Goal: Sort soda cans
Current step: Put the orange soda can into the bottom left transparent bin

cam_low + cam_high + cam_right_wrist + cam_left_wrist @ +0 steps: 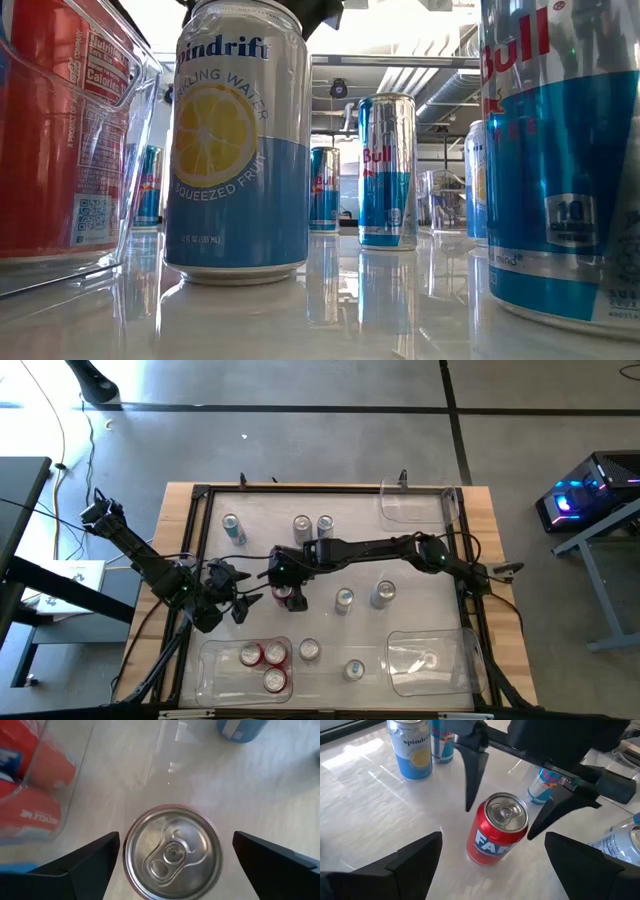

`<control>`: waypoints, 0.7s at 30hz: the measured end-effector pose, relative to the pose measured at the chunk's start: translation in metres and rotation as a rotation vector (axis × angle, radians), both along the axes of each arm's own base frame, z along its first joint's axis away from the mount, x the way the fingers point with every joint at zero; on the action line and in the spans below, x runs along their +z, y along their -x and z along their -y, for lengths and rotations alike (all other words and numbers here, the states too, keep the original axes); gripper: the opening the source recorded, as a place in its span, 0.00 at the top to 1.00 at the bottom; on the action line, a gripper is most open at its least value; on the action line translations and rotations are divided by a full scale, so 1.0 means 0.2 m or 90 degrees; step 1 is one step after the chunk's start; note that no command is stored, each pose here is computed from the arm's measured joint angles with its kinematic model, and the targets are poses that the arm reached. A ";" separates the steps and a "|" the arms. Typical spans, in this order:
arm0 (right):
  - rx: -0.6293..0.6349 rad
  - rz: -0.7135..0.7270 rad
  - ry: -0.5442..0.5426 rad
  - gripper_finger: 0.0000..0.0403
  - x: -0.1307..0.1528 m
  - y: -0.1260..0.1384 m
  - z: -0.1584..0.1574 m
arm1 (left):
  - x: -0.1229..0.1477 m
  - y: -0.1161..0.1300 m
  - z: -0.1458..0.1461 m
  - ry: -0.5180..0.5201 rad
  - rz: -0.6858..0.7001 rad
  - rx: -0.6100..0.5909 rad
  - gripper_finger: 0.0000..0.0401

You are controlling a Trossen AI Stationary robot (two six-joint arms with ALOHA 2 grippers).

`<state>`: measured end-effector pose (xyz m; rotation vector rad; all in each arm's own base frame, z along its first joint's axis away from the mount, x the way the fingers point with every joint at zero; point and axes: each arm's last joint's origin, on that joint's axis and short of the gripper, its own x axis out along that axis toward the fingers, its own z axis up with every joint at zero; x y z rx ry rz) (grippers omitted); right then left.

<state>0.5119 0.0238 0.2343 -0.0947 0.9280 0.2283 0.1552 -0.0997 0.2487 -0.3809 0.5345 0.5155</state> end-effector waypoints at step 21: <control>0.055 0.067 0.057 0.05 0.60 0.41 0.27 | -0.16 -0.14 0.13 -0.063 -0.015 0.009 0.13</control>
